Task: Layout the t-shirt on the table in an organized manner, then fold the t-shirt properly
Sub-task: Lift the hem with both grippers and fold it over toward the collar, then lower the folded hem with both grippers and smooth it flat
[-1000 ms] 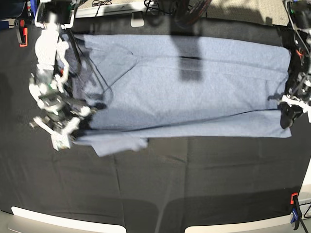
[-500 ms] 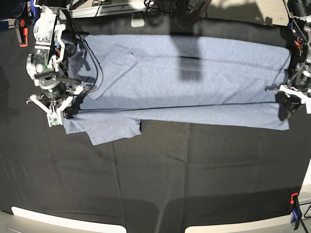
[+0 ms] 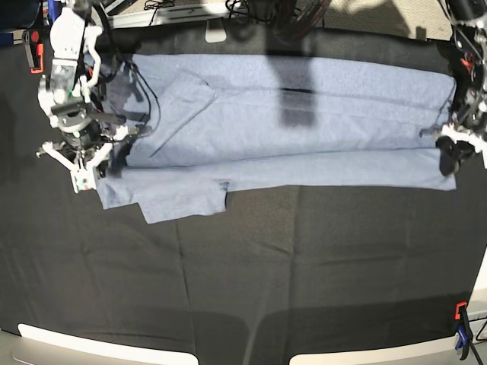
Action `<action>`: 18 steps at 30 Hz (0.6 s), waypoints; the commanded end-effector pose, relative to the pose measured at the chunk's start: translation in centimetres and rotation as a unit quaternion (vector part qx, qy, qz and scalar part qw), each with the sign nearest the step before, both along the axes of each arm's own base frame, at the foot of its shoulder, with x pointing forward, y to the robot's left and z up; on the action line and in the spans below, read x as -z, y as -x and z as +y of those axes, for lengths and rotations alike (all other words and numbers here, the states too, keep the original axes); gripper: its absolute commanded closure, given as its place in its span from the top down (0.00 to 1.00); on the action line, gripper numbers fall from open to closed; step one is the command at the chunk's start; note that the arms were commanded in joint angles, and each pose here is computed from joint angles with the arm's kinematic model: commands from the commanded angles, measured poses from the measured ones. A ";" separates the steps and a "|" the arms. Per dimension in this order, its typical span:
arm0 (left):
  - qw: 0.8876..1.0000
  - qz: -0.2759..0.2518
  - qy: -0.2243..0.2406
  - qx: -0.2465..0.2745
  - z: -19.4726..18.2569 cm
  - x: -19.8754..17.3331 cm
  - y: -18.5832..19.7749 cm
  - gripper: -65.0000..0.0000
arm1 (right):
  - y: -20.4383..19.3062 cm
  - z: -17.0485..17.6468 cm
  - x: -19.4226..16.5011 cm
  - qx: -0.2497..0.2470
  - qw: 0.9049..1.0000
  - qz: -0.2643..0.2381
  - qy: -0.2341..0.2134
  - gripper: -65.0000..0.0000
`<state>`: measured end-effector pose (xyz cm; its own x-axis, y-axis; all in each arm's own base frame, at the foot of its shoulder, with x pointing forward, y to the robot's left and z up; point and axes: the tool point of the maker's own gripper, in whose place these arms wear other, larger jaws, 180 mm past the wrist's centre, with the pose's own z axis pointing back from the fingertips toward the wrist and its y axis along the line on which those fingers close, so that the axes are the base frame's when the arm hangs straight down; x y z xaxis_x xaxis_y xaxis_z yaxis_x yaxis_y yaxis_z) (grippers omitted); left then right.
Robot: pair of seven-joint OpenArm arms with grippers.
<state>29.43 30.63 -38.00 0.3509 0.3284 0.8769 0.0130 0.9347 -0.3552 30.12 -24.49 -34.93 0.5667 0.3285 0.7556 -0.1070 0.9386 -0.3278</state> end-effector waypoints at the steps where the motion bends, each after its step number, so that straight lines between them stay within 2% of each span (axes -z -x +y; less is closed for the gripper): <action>1: 1.000 -0.026 -0.008 -0.004 0.9 -1.7 -0.4 0.00 | -0.6 -0.3 -1.5 -0.002 1.000 -0.025 0.007 0.00; 10: 1.000 -0.007 -0.008 -0.005 0.9 -0.5 1.2 0.00 | -0.3 -0.5 -1.0 0.005 1.000 -0.007 0.007 0.00; 14: 1.000 -0.019 -0.008 -0.009 1.1 -0.9 1.0 0.00 | -0.6 0.5 -1.3 0.001 0.999 -0.021 -0.035 0.00; 15: 1.000 -0.019 -0.008 -0.009 1.1 -0.9 1.0 0.00 | -0.7 0.9 -1.4 -0.001 0.998 -0.023 -0.053 0.05; 18: 1.000 -0.019 -0.008 -0.009 1.1 -0.9 1.0 0.00 | -1.3 2.4 -1.8 -0.019 0.995 -0.030 -0.097 0.32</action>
<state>27.49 30.76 -39.16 0.3733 0.3298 0.8671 -0.0058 0.9355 -0.3533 30.44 -22.02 -34.84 0.5592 0.1824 0.8087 -0.1294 0.9827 -0.1322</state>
